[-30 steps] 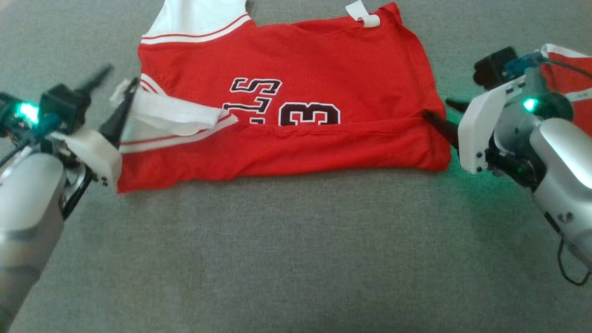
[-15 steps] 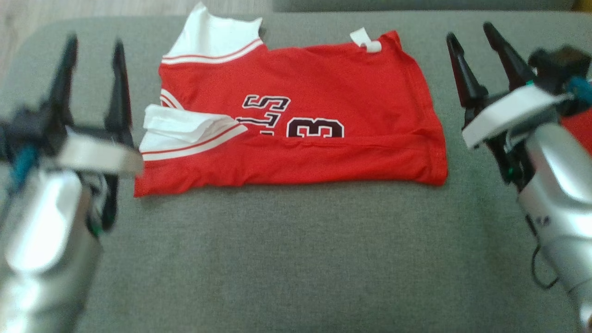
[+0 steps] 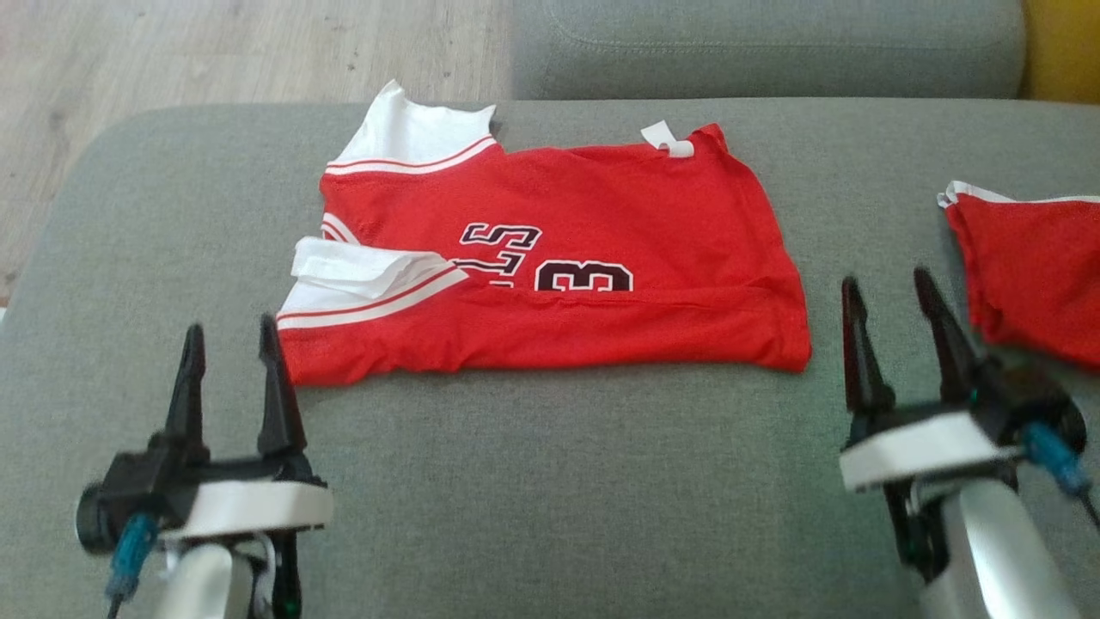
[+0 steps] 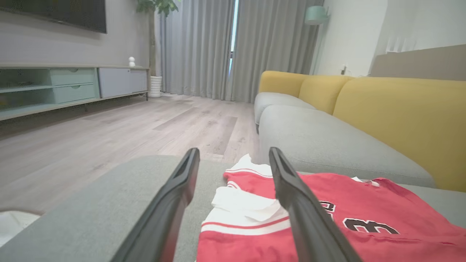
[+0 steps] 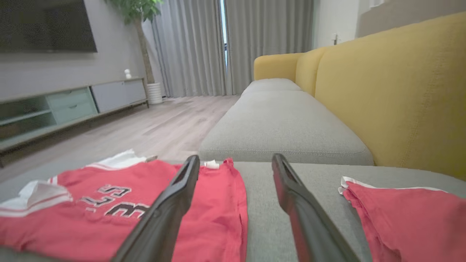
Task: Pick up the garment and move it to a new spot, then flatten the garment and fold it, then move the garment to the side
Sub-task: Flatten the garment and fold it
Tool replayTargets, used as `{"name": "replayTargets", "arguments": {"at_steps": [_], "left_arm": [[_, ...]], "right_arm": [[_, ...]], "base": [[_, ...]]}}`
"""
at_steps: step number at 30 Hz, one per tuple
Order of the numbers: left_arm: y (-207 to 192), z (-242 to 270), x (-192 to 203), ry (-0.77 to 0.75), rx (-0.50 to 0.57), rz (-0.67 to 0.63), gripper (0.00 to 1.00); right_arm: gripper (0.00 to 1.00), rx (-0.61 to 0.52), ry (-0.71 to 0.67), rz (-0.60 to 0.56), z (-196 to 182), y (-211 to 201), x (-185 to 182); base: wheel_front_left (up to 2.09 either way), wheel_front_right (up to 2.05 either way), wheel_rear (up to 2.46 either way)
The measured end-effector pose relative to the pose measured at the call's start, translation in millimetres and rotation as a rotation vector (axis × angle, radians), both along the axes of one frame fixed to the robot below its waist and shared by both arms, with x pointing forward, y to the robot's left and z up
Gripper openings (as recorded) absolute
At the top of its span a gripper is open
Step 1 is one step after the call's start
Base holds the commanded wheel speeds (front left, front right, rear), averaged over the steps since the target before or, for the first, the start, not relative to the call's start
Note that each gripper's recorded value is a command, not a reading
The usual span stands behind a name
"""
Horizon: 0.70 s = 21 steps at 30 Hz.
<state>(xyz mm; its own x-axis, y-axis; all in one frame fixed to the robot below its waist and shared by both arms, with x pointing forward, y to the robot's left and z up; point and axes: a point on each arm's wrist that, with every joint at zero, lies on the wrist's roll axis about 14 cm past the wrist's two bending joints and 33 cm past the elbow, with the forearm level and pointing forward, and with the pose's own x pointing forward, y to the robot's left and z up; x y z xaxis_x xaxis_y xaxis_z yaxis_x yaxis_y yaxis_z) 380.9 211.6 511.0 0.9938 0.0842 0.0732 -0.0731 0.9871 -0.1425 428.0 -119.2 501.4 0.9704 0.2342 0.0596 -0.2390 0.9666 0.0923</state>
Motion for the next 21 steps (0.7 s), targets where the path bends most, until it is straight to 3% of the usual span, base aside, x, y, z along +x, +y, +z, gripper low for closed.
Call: {"name": "replayTargets", "arguments": {"at_steps": [3, 9, 21], "left_arm": [[0.7, -6.2, -7.2, 0.008, -0.047, 0.027, 1.00], [3.6, -14.1, -4.3, 0.027, -0.034, 0.034, 1.00], [3.0, -100.5, 25.6, 0.320, 0.068, -0.010, 1.00]], "right_arm": [[1.00, -0.022, 0.016, -0.019, -8.4, -6.3, -15.3], [1.00, 0.035, 0.023, -0.018, -9.1, -3.8, -20.5], [1.00, 0.040, 0.038, -0.025, -18.0, -5.4, -2.3]], "base": [[0.00, 0.00, 0.00], [0.00, 0.00, 0.00], [0.00, 0.00, 0.00]]}}
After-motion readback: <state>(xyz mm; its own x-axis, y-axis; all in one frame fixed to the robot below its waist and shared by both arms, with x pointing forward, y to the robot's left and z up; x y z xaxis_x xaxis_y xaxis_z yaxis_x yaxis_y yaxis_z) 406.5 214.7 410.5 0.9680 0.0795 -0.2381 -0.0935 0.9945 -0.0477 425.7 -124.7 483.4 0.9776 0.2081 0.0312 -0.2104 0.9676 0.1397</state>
